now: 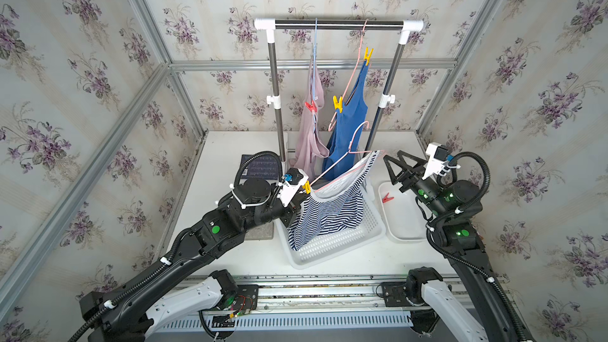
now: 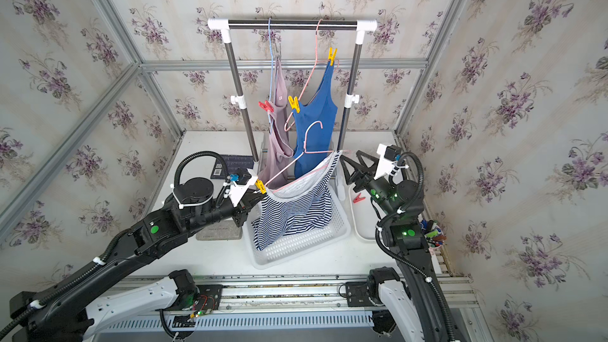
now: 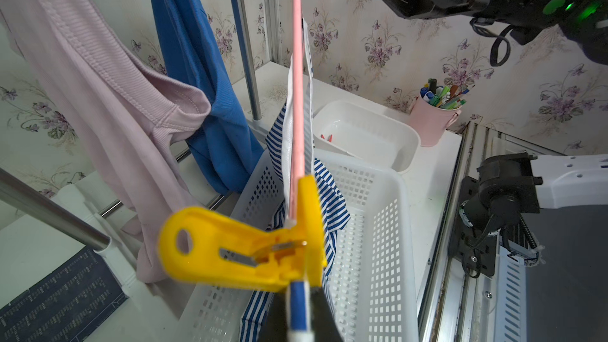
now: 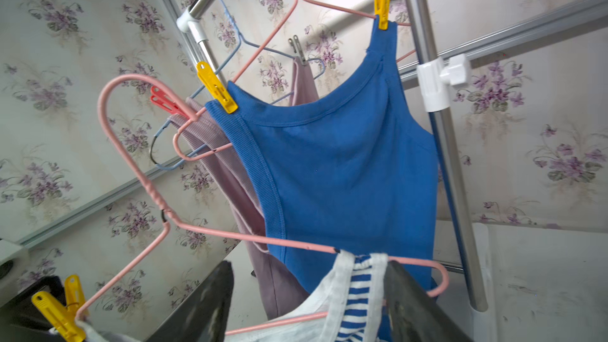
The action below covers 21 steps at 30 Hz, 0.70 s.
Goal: Remove the clothespins securing tank tops to the hanger
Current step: Adjust the hanger.
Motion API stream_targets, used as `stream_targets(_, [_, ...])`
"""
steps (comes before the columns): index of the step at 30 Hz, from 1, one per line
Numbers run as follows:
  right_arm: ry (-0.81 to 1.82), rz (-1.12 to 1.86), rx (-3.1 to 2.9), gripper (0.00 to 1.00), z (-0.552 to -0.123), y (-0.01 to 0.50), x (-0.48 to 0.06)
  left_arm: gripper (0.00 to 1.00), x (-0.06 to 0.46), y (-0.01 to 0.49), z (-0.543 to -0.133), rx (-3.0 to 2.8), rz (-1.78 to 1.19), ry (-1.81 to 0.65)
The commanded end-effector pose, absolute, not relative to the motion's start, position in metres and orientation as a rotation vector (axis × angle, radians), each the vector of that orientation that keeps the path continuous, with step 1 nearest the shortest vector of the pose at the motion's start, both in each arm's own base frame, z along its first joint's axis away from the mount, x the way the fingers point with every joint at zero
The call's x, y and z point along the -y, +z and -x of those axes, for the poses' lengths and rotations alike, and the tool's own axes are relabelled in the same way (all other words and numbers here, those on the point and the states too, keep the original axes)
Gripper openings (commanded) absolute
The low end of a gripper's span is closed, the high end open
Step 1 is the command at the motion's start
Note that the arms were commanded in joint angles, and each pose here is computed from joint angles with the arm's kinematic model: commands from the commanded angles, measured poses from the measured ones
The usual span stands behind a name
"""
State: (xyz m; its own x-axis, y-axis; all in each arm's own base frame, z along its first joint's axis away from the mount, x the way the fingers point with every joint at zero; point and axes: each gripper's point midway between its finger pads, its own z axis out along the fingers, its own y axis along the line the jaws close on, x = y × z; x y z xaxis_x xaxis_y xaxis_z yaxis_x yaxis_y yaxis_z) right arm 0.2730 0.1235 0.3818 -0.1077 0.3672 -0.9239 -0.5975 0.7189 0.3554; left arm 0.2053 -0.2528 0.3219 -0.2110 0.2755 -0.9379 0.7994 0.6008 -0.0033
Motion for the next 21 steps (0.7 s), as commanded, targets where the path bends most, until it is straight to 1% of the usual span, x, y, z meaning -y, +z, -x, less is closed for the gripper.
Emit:
stream_targets(1, [0.853,0.335,-1.394,0.71,-0.258,0.397,-0.146,0.00,0.253,0.335,-0.209,-1.731,-0.811,-0.641])
stream_targets(5, [0.906,0.412,-1.352,0.70,-0.249,0.406,-0.168,0.00,0.252,0.334,-0.208,-1.722,-0.800,-0.649])
stream_targets(17, [1.005,0.480,-1.257,0.67,-0.239,0.428,-0.200,0.00,0.259,0.333,-0.206,-1.710,-0.819,-0.655])
stream_targets(21, [1.005,0.504,-1.243,0.62,-0.237,0.430,-0.217,0.00,0.265,0.333,-0.204,-1.702,-0.839,-0.651])
